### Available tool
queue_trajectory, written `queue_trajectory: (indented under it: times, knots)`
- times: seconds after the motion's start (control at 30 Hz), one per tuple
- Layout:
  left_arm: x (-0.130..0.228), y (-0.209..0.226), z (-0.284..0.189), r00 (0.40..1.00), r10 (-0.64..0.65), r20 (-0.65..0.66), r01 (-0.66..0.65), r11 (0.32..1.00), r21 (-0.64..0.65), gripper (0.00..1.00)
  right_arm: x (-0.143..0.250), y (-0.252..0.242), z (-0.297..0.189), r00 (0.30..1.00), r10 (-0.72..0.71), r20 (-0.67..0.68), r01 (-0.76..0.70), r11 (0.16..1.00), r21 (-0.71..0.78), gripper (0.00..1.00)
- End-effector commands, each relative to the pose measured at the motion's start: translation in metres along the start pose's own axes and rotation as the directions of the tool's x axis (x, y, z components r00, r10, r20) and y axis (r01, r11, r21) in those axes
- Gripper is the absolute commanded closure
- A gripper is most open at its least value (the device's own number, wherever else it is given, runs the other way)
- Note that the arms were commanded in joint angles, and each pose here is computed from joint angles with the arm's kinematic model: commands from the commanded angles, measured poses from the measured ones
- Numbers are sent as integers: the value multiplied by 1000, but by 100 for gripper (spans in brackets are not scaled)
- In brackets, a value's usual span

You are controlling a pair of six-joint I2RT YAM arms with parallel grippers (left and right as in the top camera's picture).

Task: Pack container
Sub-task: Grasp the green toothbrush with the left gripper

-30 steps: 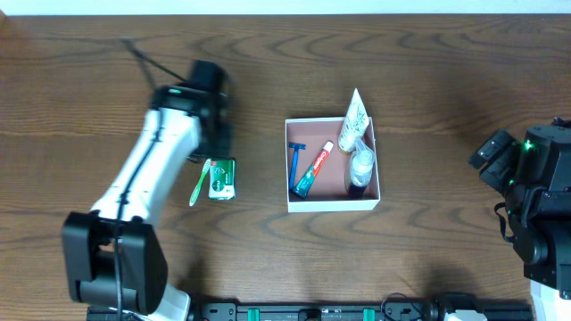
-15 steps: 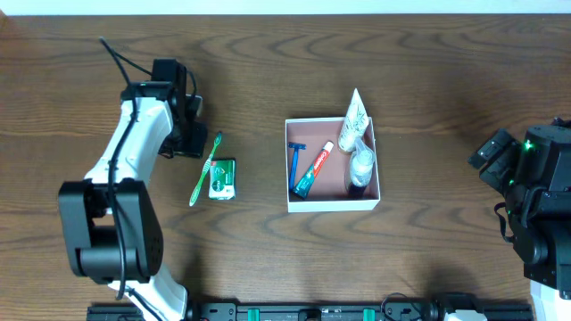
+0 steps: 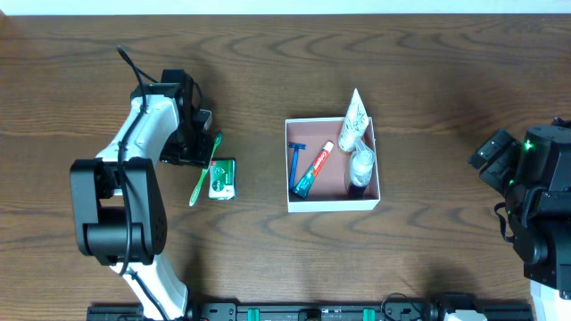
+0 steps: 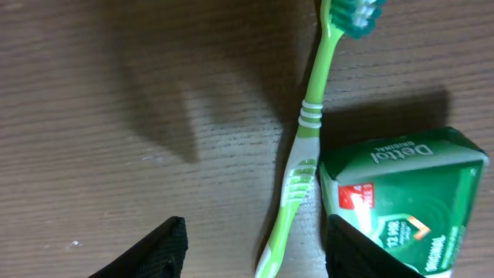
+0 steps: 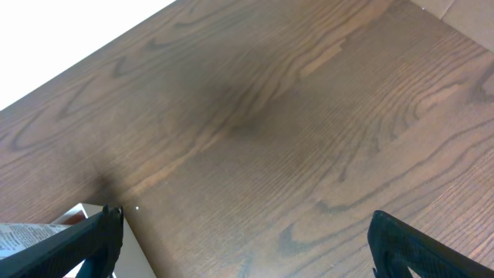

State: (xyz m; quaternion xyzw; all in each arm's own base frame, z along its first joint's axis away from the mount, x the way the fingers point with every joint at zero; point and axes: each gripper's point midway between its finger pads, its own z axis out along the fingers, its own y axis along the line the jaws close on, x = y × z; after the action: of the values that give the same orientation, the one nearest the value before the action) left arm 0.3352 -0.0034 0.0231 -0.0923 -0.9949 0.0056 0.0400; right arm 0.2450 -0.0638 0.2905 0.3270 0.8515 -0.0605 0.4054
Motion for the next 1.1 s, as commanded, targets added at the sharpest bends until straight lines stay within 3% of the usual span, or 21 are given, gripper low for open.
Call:
queue_trajectory:
  times: [0.0,0.47,0.63,0.87,1.07]
  knots:
    - [8,-4,17,998,17,-56,-15,1000,27,42,-2,-3,-1,1000,21,10,-21,1000,11,1]
    - [8,-17,30,995,47,-89,-43,998,50,59,-2,-3,-1,1000,21,10,-21,1000,11,1]
    - [8,-18,30,995,50,-89,-46,998,49,94,-2,-3,-1,1000,21,10,-21,1000,11,1]
    - [0,-17,12,998,4,-69,-1,999,42,94,-2,-3,-1,1000,21,10,-21,1000,11,1]
    - [-16,-20,-74,994,-93,52,91,995,29,94,-2,-3,-1,1000,21,10,-21,1000,12,1]
